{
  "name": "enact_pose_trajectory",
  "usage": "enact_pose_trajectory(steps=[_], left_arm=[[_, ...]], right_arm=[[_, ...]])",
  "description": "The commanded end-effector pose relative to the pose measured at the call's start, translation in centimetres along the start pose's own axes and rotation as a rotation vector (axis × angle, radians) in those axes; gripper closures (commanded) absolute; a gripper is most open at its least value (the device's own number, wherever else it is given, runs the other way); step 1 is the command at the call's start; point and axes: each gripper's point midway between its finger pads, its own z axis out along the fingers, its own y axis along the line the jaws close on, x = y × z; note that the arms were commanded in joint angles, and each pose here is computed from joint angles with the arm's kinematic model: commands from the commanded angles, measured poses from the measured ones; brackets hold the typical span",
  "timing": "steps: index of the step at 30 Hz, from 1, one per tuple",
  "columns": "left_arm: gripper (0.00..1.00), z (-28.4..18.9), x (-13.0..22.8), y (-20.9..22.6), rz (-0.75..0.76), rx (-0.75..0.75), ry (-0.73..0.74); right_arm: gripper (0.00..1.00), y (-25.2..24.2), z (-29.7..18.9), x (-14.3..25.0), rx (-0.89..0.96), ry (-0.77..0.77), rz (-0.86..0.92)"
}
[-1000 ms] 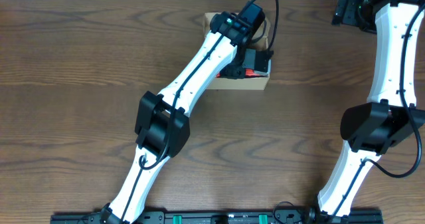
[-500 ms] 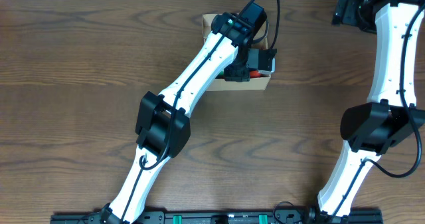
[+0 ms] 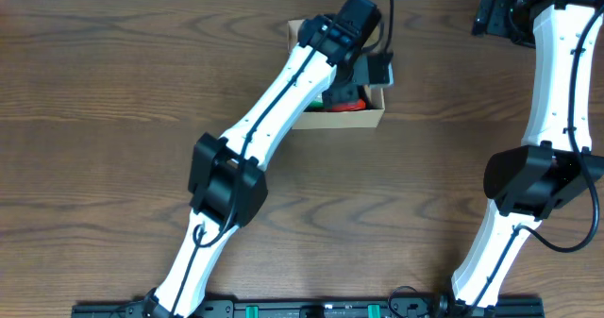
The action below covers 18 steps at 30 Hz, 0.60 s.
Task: Pack container
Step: 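Open the left gripper and withdraw it to the back left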
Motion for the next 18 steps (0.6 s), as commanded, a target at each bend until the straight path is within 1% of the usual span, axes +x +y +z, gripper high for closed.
enact_pose_trajectory(steps=[1, 3, 5, 8, 9, 11, 14, 16, 18], left_arm=[[0.21, -8.5, 0.7, 3.8, -0.215, -0.234, -0.024], [0.19, -11.7, 2.0, 5.3, -0.331, -0.356, -0.004], [0.18, -14.7, 3.1, 6.2, -0.419, -0.446, -0.005], [0.2, -19.2, 4.5, 6.9, -0.558, -0.54, -0.049], [0.22, -21.3, 5.4, 7.1, -0.633, -0.572, -0.081], [0.25, -23.4, 6.6, 7.1, -0.705, -0.593, -0.109], [0.29, -26.7, 10.2, 6.7, -0.854, -0.62, -0.121], [0.32, -28.2, 13.0, 6.5, -0.993, -0.632, -0.127], [0.36, -29.0, 16.0, 5.7, -1.141, -0.613, -0.11]], right_arm=[[0.01, -0.6, -0.9, -0.2, 0.004, -0.016, 0.013], [0.01, -0.6, -0.9, -0.2, 0.004, -0.016, 0.013], [0.01, -0.6, -0.9, -0.2, 0.004, -0.016, 0.013], [0.01, -0.6, -0.9, -0.2, 0.004, -0.016, 0.013], [0.01, -0.6, -0.9, -0.2, 0.004, -0.016, 0.013], [0.01, -0.6, -0.9, -0.2, 0.004, -0.016, 0.013], [0.01, -0.6, -0.9, -0.2, 0.004, -0.016, 0.013], [0.01, -0.6, -0.9, -0.2, 0.004, -0.016, 0.013], [0.01, -0.6, -0.9, -0.2, 0.004, -0.016, 0.013]])
